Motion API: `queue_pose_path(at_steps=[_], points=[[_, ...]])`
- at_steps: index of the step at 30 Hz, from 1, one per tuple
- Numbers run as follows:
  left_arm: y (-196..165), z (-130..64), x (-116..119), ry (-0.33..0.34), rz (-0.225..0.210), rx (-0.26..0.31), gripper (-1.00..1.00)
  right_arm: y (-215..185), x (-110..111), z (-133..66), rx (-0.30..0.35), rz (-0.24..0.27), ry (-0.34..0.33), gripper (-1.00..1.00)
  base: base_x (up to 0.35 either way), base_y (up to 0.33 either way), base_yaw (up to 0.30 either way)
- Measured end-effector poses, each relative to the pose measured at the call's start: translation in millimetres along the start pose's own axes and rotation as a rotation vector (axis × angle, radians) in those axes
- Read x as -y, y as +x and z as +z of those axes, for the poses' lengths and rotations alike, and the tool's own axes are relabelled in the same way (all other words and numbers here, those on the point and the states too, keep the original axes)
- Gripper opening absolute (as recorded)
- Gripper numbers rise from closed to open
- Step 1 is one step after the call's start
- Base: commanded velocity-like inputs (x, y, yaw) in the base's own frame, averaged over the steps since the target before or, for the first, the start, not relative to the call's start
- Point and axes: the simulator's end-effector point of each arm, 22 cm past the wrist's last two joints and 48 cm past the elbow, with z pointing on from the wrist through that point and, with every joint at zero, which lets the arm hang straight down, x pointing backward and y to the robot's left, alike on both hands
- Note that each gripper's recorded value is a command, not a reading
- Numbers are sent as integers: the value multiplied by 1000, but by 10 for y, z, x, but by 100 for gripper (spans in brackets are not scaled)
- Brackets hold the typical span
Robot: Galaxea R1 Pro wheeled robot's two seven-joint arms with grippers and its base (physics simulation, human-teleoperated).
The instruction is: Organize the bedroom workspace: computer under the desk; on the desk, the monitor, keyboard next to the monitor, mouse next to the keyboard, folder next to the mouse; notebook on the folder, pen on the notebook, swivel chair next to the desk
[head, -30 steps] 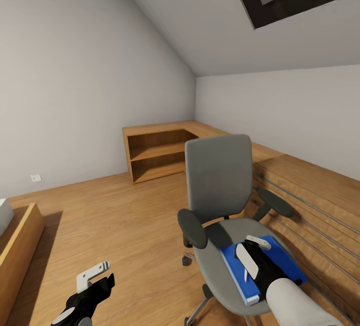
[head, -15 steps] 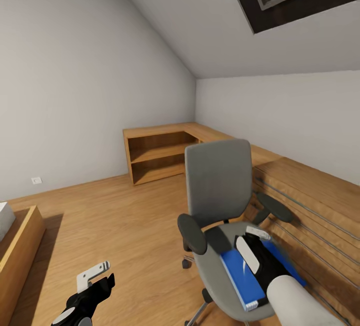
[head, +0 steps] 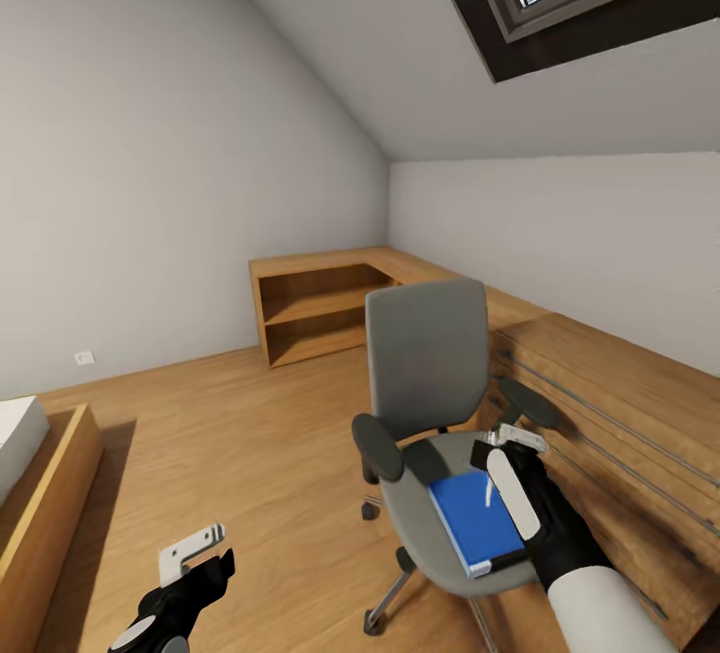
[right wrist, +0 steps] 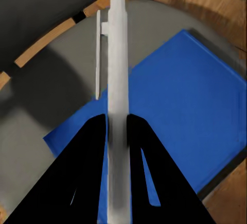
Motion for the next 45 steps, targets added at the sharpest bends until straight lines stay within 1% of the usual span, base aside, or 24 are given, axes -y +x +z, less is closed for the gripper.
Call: queue_pose_path(at_steps=[3, 4, 10, 14, 18, 24, 28, 39, 45], points=[[-29, -41, 60, 9, 8, -2, 100, -127, 75, -150, 24, 30, -9, -100, -333, -125, 0], [-37, -56, 87, 14, 11, -3, 100, -196, 116, -247, 45, 43, -17, -100, -335, -140, 0], [-115, -127, 142, 21, 17, -4, 100, -375, 215, -581, 93, 65, -38, -100, -331, -152, 0], [-167, -179, 186, 27, 20, -4, 100, -456, 256, -744, 111, 72, -46, -100, -203, -103, 0], [-201, -239, 270, 41, 31, -6, 100, -522, 274, -849, 121, 78, -49, -100, -60, -30, 0], [-274, -311, 314, 46, 35, -7, 100, -603, 319, -928, 121, 85, -30, -100, -13, -6, 0], [-312, -367, 380, 55, 43, -9, 100, -655, 389, -976, 122, 90, 2, -100, -2, -1, 0], [-454, -488, 424, 57, 44, -9, 100, -797, 394, -1100, 123, 93, 11, -100, 0, 0, 0], [-528, -552, 439, 57, 45, -9, 100, -879, 425, -1166, 123, 103, 17, -100, 0, 0, 0]])
